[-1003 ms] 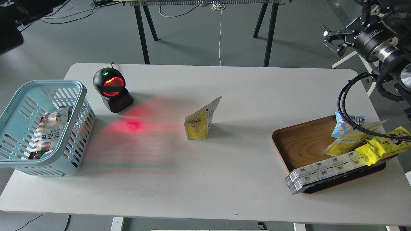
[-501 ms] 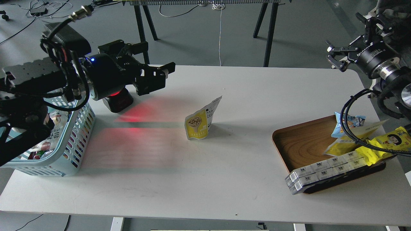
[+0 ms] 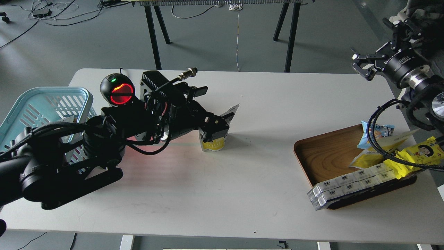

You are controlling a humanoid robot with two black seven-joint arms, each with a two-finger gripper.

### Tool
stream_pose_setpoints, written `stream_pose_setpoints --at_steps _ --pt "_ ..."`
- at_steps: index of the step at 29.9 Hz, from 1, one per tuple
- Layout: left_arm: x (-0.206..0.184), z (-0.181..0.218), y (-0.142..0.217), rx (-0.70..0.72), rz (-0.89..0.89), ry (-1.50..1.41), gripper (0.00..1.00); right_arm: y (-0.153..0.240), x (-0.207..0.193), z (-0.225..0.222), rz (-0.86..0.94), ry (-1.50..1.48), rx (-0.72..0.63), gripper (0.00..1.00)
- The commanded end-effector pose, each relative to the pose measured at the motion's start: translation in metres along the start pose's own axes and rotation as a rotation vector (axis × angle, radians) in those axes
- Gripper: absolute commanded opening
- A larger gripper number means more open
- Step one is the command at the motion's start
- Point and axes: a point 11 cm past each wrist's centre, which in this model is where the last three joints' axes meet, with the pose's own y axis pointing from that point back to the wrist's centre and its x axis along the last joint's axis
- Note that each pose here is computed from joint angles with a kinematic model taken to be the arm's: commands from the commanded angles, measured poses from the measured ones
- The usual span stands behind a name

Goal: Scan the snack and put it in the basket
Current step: 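Reach the left gripper to the yellow packet and grasp it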

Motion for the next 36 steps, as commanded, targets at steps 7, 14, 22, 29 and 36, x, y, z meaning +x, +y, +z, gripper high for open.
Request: stream_pose_setpoints --at_steps 7,14,22,29,36 --pt "-0.010 0.009 -0.028 0.032 -0.047 -0.074 0.97 0.000 0.001 0.001 0.004 0.002 -0.005 0.98" --pt "-0.031 0.007 -0.032 0.039 -0.125 -0.053 0.96 0.000 0.001 0.002 0.005 0.003 -0.007 0.98" --pt "-0.041 0.014 -0.035 0.018 -0.141 -0.027 0.78 -0.002 0.000 0.008 0.000 -0.006 -0.015 0.98" --pt "-0.043 0.012 -0.036 0.021 -0.149 -0.024 0.39 -0.003 -0.001 0.010 -0.003 -0.008 -0.017 0.98" --pt "-0.046 0.020 -0.039 0.010 -0.150 -0.006 0.01 -0.002 0.000 0.010 -0.001 -0.009 -0.018 0.98"
